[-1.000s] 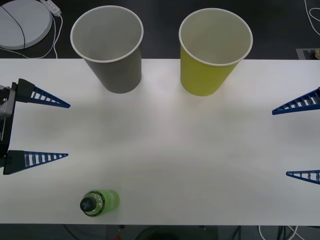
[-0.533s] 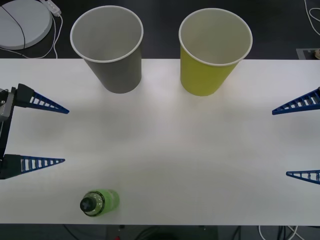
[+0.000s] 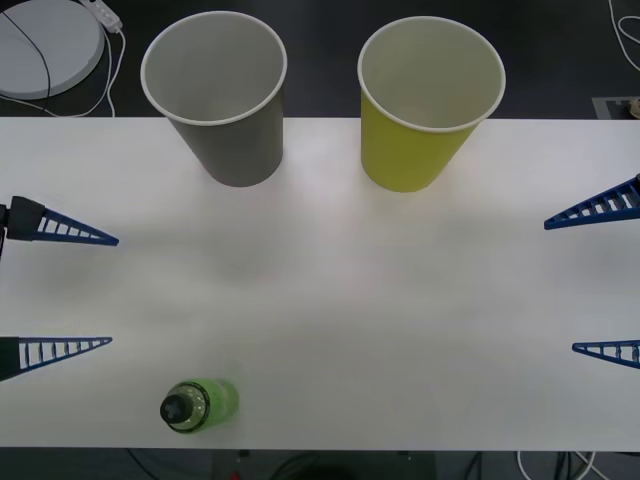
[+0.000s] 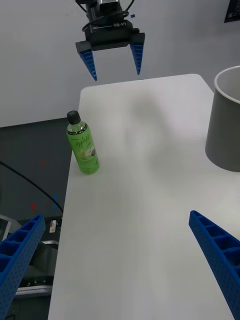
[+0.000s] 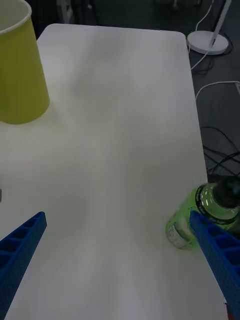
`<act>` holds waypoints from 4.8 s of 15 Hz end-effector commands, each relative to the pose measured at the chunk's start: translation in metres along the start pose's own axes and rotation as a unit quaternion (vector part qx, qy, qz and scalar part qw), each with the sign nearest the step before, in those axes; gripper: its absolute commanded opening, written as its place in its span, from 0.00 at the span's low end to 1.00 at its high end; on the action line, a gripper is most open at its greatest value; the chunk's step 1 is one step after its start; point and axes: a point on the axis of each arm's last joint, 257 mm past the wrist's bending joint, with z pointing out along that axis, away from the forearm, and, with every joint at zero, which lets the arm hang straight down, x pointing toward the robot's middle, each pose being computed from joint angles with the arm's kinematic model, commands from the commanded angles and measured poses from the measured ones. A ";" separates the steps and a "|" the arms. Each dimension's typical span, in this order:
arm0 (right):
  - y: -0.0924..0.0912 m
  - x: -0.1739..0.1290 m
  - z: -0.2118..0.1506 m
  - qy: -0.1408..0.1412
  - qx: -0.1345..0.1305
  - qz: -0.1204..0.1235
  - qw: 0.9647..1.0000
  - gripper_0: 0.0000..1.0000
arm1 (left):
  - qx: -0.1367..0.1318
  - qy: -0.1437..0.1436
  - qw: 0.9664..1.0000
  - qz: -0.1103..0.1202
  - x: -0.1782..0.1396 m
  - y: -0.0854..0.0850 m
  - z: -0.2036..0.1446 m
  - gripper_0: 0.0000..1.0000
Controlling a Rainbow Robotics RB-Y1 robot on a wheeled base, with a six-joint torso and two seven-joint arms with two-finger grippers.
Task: Put the can into the green bin and the plastic bottle into the gray bin
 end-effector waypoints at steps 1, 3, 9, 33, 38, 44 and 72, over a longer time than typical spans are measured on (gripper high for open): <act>0.000 0.000 0.000 0.000 0.000 0.000 1.000 1.00 | -0.003 -0.003 1.000 0.011 0.016 -0.008 -0.005 1.00; 0.000 0.000 0.000 0.000 0.000 0.000 1.000 1.00 | 0.003 -0.005 1.000 0.013 0.029 -0.017 -0.011 1.00; 0.000 0.000 0.000 0.000 0.000 0.000 1.000 1.00 | 0.033 0.001 0.999 0.034 0.068 -0.048 -0.033 1.00; 0.000 0.000 0.000 0.000 0.000 0.000 1.000 1.00 | -0.021 -0.022 0.999 -0.021 0.131 -0.139 0.005 1.00; 0.000 0.000 0.000 0.000 0.000 0.000 1.000 1.00 | -0.034 -0.037 0.999 -0.021 0.130 -0.139 0.032 1.00; 0.000 0.000 0.000 0.000 0.000 0.000 1.000 1.00 | -0.033 -0.072 0.996 -0.027 0.116 -0.146 0.063 1.00; 0.000 0.000 0.000 0.000 0.000 0.000 1.000 1.00 | -0.066 -0.141 0.987 -0.034 0.076 -0.129 0.142 1.00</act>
